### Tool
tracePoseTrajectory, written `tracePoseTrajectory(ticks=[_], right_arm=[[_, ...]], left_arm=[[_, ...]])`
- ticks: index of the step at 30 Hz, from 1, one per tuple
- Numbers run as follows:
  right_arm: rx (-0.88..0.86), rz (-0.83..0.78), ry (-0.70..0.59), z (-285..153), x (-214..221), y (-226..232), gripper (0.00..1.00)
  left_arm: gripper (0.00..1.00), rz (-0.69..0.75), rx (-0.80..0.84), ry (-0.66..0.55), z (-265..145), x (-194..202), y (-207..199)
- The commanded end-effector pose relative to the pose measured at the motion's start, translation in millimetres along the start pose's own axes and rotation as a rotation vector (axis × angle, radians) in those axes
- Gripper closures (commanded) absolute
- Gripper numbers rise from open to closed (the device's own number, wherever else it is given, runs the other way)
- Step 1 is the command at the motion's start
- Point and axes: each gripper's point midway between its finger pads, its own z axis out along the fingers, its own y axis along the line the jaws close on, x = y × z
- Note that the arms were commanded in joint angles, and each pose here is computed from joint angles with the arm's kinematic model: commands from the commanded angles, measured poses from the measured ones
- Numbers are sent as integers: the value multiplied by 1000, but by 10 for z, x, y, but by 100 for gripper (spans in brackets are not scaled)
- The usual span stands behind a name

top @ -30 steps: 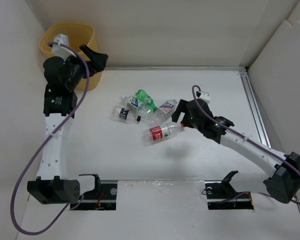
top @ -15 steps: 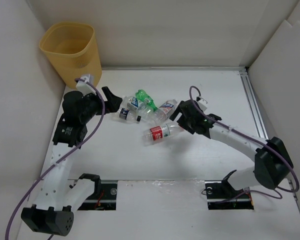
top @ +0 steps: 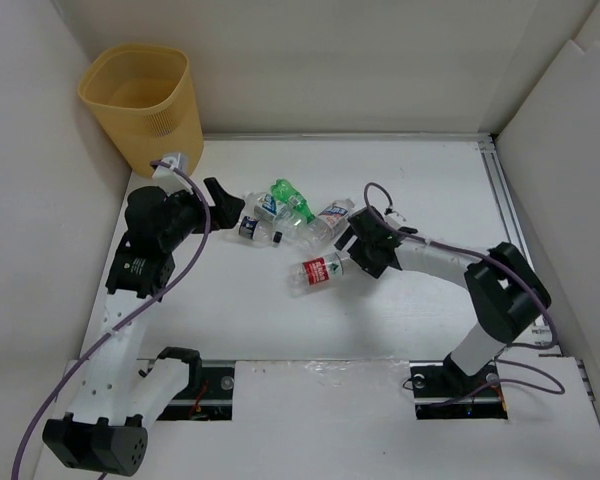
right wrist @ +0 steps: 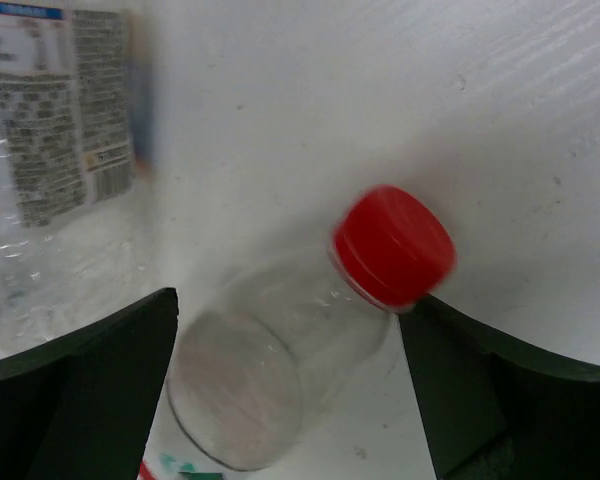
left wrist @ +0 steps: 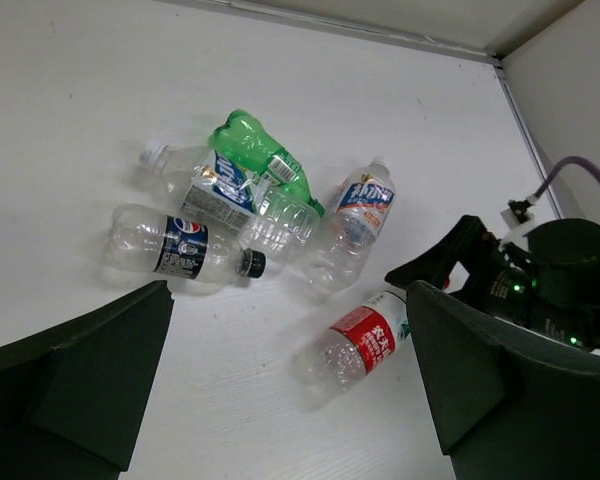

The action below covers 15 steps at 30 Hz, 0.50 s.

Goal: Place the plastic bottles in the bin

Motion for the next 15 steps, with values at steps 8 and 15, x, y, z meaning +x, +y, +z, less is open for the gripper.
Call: tracePoseTrajectory(ticks=[8,15], right_arm=[[0,-20,91,218,184,-6,25],[-3,-13,27,-111,113,-303,61]], left_arm=[[0,30,52,-51,-70,-107,-114],[0,34,75,-51,-98,-108,-162]])
